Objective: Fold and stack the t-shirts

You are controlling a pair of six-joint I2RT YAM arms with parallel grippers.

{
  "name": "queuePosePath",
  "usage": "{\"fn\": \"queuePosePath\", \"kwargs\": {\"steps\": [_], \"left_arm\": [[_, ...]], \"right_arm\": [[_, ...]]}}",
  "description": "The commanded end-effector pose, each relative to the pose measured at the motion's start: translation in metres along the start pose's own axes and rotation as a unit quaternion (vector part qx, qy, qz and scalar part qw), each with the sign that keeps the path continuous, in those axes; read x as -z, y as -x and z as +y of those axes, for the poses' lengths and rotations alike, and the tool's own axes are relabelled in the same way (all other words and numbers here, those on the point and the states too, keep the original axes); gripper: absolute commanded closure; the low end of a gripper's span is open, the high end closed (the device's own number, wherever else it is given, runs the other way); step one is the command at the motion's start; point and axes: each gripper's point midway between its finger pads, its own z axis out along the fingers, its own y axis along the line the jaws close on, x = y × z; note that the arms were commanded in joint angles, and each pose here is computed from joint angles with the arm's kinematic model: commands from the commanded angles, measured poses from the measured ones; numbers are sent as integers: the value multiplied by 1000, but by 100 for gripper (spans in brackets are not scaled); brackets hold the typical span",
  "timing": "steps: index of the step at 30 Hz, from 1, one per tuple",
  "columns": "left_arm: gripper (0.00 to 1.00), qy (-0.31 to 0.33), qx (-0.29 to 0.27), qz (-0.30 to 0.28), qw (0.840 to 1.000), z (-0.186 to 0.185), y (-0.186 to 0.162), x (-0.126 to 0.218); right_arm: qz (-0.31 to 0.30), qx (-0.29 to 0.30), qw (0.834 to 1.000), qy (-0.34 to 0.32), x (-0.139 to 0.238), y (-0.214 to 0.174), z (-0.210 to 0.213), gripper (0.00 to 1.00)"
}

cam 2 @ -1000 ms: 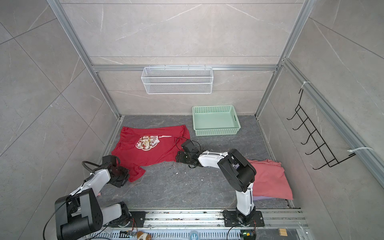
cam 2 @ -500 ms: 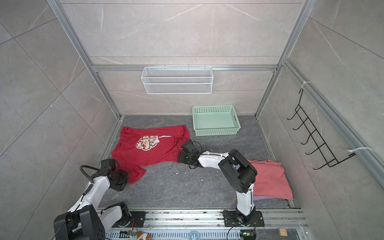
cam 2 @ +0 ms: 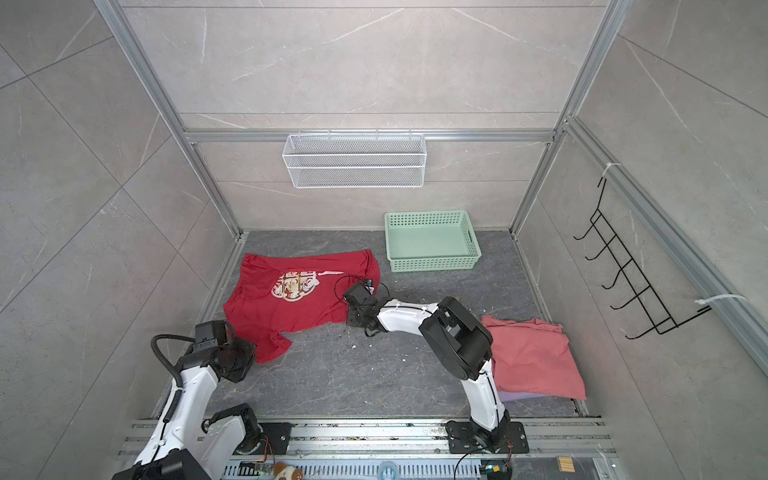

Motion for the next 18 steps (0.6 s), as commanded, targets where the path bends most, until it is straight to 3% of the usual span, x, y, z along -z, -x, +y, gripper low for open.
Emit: {"fn": "queuePosePath", "kwargs": {"steps": [1, 3, 8, 18], "left_arm": [[100, -17, -5, -2, 1000, -11, 3, 11], [100, -20, -13, -8, 1000, -14, 5, 16], [100, -8, -38, -26, 999, -13, 7, 43], [100, -14, 1, -77, 997, 3, 2, 80]], "right_arm": [[93, 22, 991, -98, -16, -57, -50, 92], [83, 26, 992, -95, -6, -52, -48, 100], [80, 61, 993, -59, 38, -53, -45, 100], [123, 107, 985, -52, 80, -87, -66, 100]]}}
